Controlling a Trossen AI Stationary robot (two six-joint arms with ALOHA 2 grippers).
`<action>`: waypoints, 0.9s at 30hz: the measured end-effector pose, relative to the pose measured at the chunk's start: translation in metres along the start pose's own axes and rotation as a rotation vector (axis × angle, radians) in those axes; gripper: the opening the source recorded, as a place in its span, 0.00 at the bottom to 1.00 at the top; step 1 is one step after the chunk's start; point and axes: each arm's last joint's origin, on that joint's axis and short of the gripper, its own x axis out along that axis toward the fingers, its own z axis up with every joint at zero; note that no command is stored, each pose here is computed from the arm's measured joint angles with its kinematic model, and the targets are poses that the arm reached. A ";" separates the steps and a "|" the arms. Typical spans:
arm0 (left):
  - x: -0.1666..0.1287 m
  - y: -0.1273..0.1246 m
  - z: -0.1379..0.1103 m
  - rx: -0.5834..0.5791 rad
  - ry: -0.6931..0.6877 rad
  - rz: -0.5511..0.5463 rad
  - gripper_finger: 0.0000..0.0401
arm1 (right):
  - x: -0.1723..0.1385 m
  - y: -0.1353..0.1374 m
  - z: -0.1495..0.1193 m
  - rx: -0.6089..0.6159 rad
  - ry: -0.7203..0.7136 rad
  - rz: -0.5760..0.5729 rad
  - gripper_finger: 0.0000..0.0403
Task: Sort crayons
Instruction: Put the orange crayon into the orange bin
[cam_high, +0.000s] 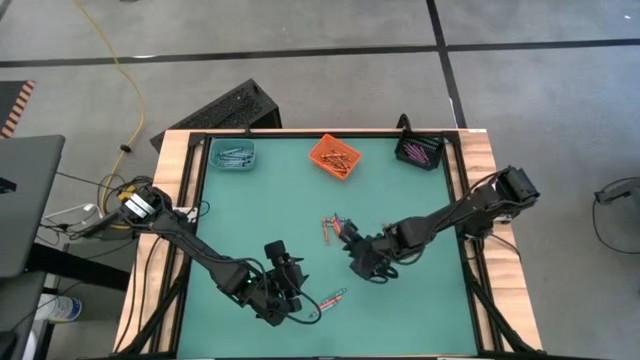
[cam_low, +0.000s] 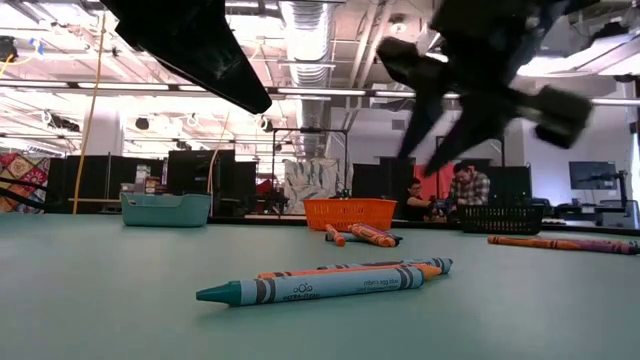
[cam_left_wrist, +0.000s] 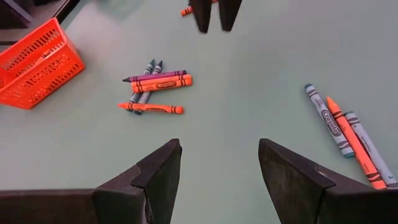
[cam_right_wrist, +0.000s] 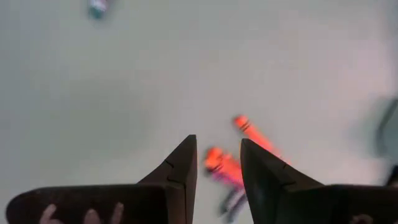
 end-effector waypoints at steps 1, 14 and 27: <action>0.000 0.000 0.000 -0.001 0.000 0.000 0.51 | 0.002 -0.003 0.001 -0.027 -0.015 -0.020 0.29; -0.005 -0.004 -0.006 -0.065 0.047 -0.044 0.51 | 0.045 -0.045 -0.025 -0.162 -0.042 -0.141 0.29; -0.017 -0.012 -0.015 -0.103 0.080 -0.078 0.51 | 0.092 -0.053 -0.028 -0.319 0.108 0.017 0.29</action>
